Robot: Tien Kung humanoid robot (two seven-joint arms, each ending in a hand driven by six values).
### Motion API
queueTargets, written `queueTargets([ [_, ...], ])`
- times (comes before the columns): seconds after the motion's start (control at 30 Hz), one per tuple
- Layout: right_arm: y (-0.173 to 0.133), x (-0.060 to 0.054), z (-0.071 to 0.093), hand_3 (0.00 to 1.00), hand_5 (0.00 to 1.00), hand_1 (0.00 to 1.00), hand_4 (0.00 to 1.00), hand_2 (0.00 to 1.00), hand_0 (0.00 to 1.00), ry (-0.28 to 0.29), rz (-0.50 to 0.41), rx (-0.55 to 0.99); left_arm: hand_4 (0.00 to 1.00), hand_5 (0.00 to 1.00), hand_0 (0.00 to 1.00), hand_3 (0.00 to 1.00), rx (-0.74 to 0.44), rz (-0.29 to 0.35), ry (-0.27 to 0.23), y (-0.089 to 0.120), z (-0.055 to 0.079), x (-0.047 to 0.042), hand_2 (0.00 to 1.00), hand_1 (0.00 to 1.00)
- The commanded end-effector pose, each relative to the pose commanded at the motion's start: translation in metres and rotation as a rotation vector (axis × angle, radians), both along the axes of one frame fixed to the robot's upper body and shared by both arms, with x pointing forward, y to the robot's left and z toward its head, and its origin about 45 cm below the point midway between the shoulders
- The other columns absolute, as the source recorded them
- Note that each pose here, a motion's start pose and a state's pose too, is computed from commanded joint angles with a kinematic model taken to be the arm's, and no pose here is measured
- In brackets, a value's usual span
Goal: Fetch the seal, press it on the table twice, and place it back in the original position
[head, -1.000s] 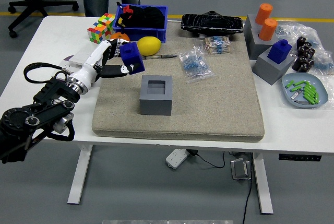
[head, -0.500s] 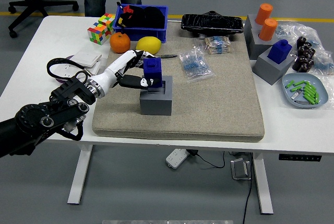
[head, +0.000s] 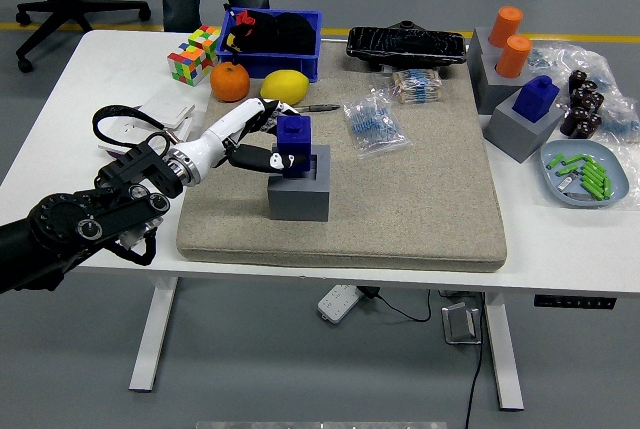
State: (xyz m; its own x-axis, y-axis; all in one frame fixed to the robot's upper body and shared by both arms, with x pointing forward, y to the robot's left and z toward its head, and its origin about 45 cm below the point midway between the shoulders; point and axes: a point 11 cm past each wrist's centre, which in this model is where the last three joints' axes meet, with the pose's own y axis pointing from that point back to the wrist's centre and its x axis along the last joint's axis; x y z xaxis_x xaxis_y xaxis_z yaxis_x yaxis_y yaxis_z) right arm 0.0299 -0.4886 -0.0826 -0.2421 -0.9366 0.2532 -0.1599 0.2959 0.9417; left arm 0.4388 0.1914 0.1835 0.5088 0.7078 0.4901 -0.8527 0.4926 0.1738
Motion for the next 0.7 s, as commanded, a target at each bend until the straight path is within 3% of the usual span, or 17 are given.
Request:
queueTargets([
  [0.7,-0.0012,0.0019,0.0008,0.617,0.511,0.684,0.717,0.652,0.734,-0.002,0.003,-0.002,0.703,0.002,0.637,0.59,0.041,-0.038,0.008,-0.0105,-0.0058,-0.0022,0.474,0.533],
])
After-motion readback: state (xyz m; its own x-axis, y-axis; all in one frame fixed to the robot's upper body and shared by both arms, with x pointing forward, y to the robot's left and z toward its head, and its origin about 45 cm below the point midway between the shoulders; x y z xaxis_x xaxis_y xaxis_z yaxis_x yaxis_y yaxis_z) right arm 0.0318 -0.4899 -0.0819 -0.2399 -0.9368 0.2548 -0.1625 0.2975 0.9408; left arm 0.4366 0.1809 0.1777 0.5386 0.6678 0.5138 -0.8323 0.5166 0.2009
